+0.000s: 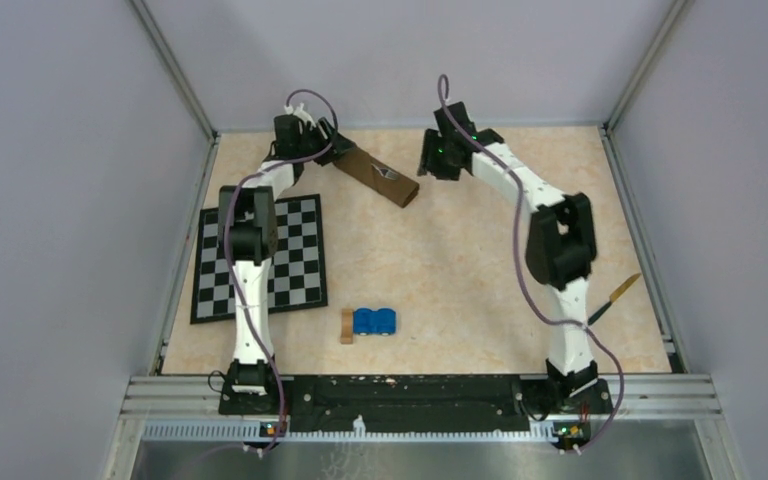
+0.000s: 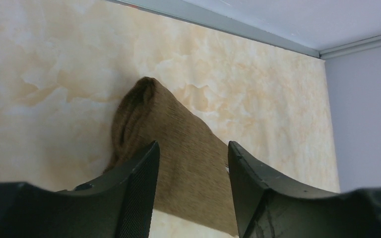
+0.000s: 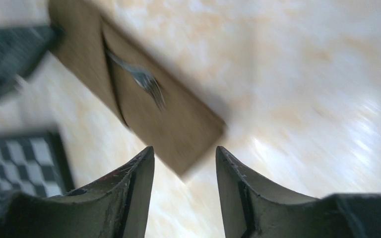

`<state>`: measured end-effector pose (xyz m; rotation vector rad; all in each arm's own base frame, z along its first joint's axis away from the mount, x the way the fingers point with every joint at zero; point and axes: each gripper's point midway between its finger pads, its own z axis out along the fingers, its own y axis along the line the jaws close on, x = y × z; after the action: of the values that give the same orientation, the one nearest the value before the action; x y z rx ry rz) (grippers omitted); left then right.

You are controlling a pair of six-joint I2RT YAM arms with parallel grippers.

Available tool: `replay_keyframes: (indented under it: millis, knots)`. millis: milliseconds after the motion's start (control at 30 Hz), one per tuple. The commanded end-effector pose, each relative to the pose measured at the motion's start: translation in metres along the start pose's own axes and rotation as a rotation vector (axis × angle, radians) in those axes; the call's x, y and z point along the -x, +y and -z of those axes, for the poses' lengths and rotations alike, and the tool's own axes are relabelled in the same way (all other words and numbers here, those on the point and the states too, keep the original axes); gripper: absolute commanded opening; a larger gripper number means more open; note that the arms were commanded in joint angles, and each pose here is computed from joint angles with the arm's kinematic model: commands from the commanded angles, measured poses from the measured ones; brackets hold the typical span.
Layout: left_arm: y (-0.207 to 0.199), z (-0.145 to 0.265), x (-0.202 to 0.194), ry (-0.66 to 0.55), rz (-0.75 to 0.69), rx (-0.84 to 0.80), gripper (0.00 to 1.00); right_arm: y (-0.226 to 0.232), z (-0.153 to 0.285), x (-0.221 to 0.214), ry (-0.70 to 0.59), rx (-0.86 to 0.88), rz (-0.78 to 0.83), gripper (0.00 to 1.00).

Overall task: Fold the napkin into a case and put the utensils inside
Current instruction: Move the knife to the center of the board.

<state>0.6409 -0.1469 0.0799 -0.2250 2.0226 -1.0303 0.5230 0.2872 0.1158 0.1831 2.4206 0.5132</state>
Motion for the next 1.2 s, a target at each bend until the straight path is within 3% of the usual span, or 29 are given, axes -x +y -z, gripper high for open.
replay_keyframes:
  millis: [0,133,233,333,500,600,700,833,1000,1167]
  knots:
    - [-0.105,0.060,0.064,-0.082,-0.101,-0.121,0.62,-0.036,0.152,0.007,-0.074,-0.120,0.333,0.53]
    - [-0.160,0.106,0.065,-0.086,-0.123,-0.193,0.64,-0.127,0.213,-0.032,-0.106,-0.387,0.437,0.68]
    - [-0.200,0.138,0.040,-0.054,-0.138,-0.259,0.64,-0.194,0.249,-0.042,-0.172,-0.575,0.331,0.77]
    - [-0.238,0.159,0.000,0.006,-0.177,-0.331,0.64,-0.270,0.288,-0.052,-0.290,-0.791,0.008,0.90]
    - [-0.284,0.177,-0.073,0.128,-0.311,-0.371,0.64,-0.346,0.311,-0.112,-0.344,-0.886,-0.582,0.91]
    - [-0.294,0.183,-0.103,0.164,-0.356,-0.387,0.64,-0.368,0.308,-0.137,-0.336,-0.861,-0.726,0.91]
    - [-0.292,0.185,-0.119,0.197,-0.378,-0.385,0.63,-0.393,0.310,-0.160,-0.296,-0.942,-0.799,0.91]
    - [-0.285,0.187,-0.128,0.208,-0.415,-0.380,0.64,-0.393,0.292,-0.170,-0.228,-0.891,-0.775,0.89]
    - [-0.282,0.191,-0.137,0.239,-0.412,-0.402,0.63,-0.400,0.284,-0.175,-0.243,-0.886,-0.723,0.88]
    - [-0.289,0.200,-0.139,0.245,-0.403,-0.435,0.63,-0.403,0.278,-0.183,-0.241,-0.886,-0.733,0.77]
